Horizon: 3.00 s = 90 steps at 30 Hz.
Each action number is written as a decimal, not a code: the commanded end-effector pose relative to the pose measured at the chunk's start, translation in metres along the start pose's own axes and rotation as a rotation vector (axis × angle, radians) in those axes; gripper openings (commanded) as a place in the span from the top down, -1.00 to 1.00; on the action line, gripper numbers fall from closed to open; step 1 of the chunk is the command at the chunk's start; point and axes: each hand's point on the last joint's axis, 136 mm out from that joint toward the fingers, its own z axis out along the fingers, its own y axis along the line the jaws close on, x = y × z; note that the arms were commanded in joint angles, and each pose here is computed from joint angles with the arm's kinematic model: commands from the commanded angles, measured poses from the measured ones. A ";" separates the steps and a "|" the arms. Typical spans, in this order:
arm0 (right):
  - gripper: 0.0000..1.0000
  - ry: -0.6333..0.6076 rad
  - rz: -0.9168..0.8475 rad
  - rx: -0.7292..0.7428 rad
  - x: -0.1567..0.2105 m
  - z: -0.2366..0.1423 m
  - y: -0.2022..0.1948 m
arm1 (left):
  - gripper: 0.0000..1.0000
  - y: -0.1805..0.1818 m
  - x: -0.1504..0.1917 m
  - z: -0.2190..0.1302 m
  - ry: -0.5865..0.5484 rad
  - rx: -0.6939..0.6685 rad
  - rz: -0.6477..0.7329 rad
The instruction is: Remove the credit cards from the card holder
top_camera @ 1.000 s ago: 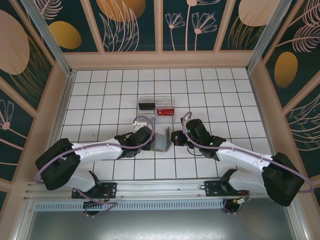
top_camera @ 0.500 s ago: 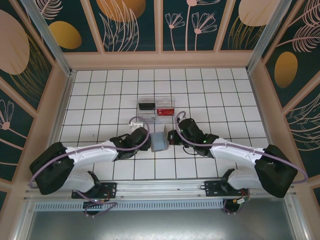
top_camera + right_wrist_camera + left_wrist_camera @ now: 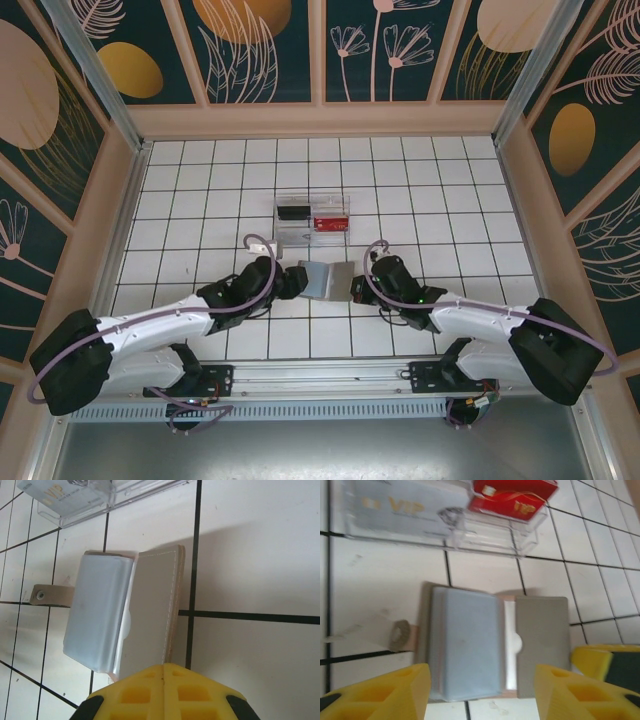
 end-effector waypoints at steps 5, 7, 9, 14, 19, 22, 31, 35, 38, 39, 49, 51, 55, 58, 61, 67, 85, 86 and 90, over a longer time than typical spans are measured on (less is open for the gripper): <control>1.00 -0.026 0.017 -0.020 -0.002 0.005 -0.003 | -0.01 -0.019 0.006 0.009 0.023 0.122 -0.048; 1.00 -0.021 0.001 -0.024 -0.001 0.006 -0.002 | 0.01 -0.016 0.010 0.014 0.038 0.105 -0.042; 1.00 -0.022 -0.013 -0.022 -0.004 0.007 -0.004 | 0.01 -0.014 0.012 0.019 0.045 0.089 -0.034; 1.00 -0.015 -0.017 -0.006 -0.009 0.010 -0.014 | -0.02 -0.004 0.015 0.029 0.056 0.022 -0.015; 1.00 0.001 -0.024 -0.010 -0.008 0.013 -0.014 | -0.01 -0.005 0.020 0.040 0.084 0.012 0.000; 1.00 0.011 -0.024 -0.014 -0.006 0.015 -0.014 | 0.03 -0.007 0.023 0.045 0.098 0.018 0.003; 1.00 0.015 -0.022 -0.017 -0.005 0.017 -0.014 | 0.06 0.005 0.030 0.058 0.124 -0.057 0.011; 1.00 0.016 -0.024 -0.019 -0.005 0.017 -0.014 | 0.07 0.015 0.032 0.061 0.126 -0.112 0.011; 1.00 0.017 -0.024 -0.017 -0.005 0.017 -0.014 | 0.06 0.018 0.030 0.061 0.116 -0.127 0.012; 1.00 0.017 -0.023 -0.016 -0.005 0.017 -0.014 | 0.06 0.017 0.029 0.061 0.115 -0.126 0.011; 1.00 0.027 -0.022 -0.011 -0.003 0.019 -0.016 | 0.03 0.019 0.021 0.054 0.073 -0.127 0.004; 1.00 0.028 -0.022 -0.011 -0.004 0.020 -0.016 | 0.03 0.020 0.024 0.055 0.087 -0.131 0.011; 1.00 0.032 -0.021 -0.014 -0.004 0.020 -0.015 | 0.03 0.022 0.032 0.061 0.115 -0.140 0.010; 1.00 0.036 -0.021 -0.016 -0.003 0.020 -0.014 | 0.03 0.023 0.035 0.063 0.126 -0.138 0.008; 1.00 0.036 -0.021 -0.014 -0.003 0.020 -0.015 | 0.03 0.021 0.037 0.064 0.135 -0.127 0.009; 1.00 0.038 -0.021 -0.013 -0.003 0.021 -0.015 | 0.08 0.008 0.035 0.063 0.134 -0.059 0.016; 1.00 0.043 -0.017 -0.008 -0.002 0.023 -0.016 | -0.17 -0.004 0.019 0.049 0.090 -0.026 0.048; 1.00 0.044 -0.016 -0.009 -0.002 0.023 -0.016 | -0.17 -0.003 0.018 0.049 0.087 -0.034 0.049; 1.00 0.044 -0.015 -0.008 -0.002 0.023 -0.016 | -0.18 0.004 0.017 0.049 0.086 -0.078 0.055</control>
